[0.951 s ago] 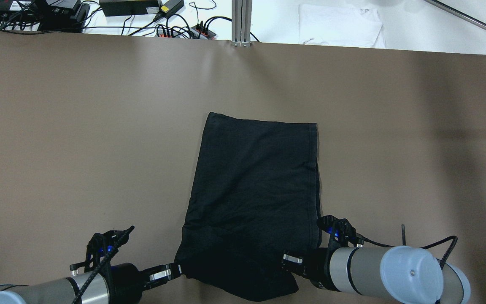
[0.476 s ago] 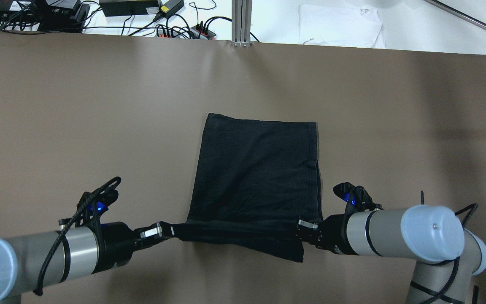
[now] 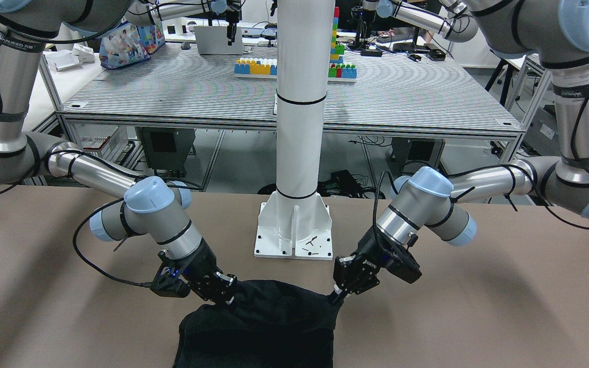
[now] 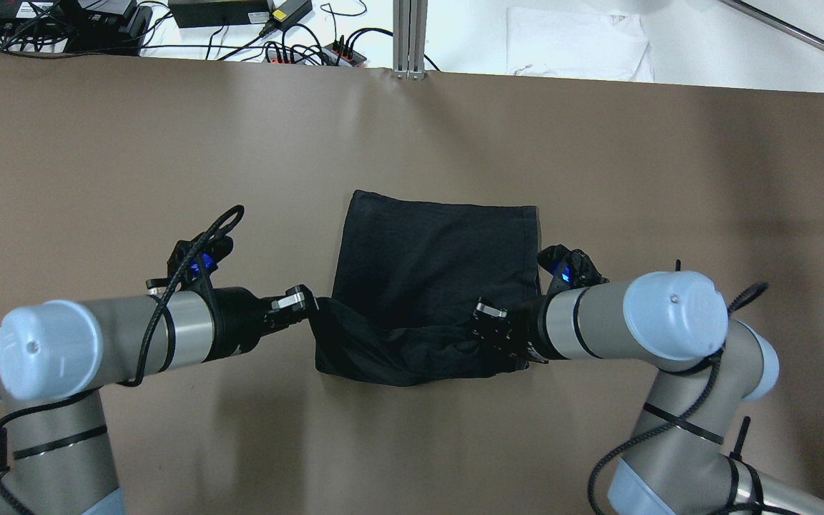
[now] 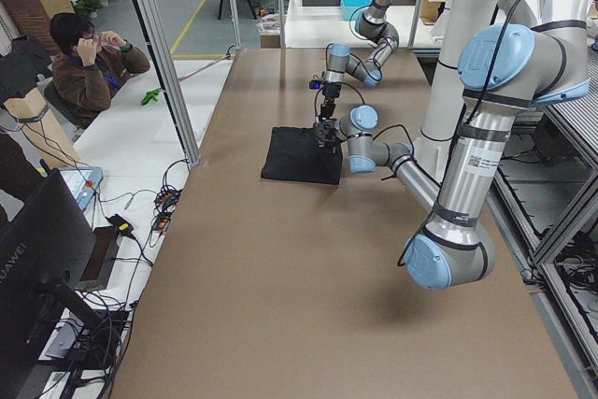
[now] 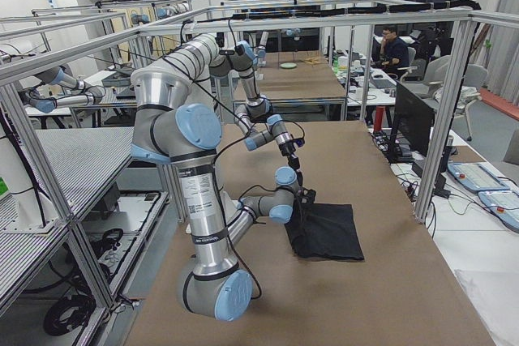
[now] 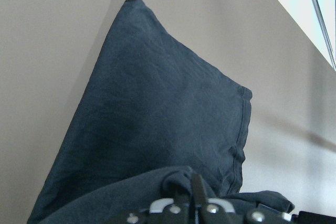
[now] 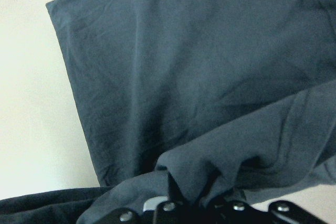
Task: Fold clothes
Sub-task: 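Lift the near end with both grippers and fold it away from the robot, then lay the folded end onto the far half and open both grippers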
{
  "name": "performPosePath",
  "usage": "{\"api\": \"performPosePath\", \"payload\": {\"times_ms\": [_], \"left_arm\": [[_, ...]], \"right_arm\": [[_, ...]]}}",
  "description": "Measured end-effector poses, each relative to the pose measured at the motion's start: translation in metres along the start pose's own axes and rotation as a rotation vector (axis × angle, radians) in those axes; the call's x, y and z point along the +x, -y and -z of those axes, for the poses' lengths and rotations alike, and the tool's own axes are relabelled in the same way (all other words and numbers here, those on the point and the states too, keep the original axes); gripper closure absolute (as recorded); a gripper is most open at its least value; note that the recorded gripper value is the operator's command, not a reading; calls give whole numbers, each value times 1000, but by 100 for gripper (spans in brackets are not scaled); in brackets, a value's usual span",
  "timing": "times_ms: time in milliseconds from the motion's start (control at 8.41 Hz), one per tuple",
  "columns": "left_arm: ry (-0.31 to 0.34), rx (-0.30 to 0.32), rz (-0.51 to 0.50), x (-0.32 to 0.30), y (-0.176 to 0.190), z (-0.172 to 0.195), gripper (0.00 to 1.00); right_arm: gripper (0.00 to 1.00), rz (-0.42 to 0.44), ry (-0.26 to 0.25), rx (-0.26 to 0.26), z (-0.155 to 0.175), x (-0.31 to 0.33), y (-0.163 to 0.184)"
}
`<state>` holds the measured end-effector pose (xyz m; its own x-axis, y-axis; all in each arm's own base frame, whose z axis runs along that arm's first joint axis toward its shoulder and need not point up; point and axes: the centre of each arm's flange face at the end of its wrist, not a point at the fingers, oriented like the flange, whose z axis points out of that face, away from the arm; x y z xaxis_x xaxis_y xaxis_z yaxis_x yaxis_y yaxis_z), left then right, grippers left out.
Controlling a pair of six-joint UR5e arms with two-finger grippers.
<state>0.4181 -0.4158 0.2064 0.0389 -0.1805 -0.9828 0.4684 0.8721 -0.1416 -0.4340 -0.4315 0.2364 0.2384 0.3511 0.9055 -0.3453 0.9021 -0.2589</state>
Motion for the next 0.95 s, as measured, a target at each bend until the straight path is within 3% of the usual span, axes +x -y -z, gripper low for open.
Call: {"api": "performPosePath", "payload": {"times_ms": [357, 951], "left_arm": [[30, 51, 18, 19, 55, -37, 100], [93, 106, 39, 26, 99, -87, 100]], "right_arm": [[100, 22, -32, 59, -15, -9, 43], [100, -4, -90, 97, -51, -12, 80]]}}
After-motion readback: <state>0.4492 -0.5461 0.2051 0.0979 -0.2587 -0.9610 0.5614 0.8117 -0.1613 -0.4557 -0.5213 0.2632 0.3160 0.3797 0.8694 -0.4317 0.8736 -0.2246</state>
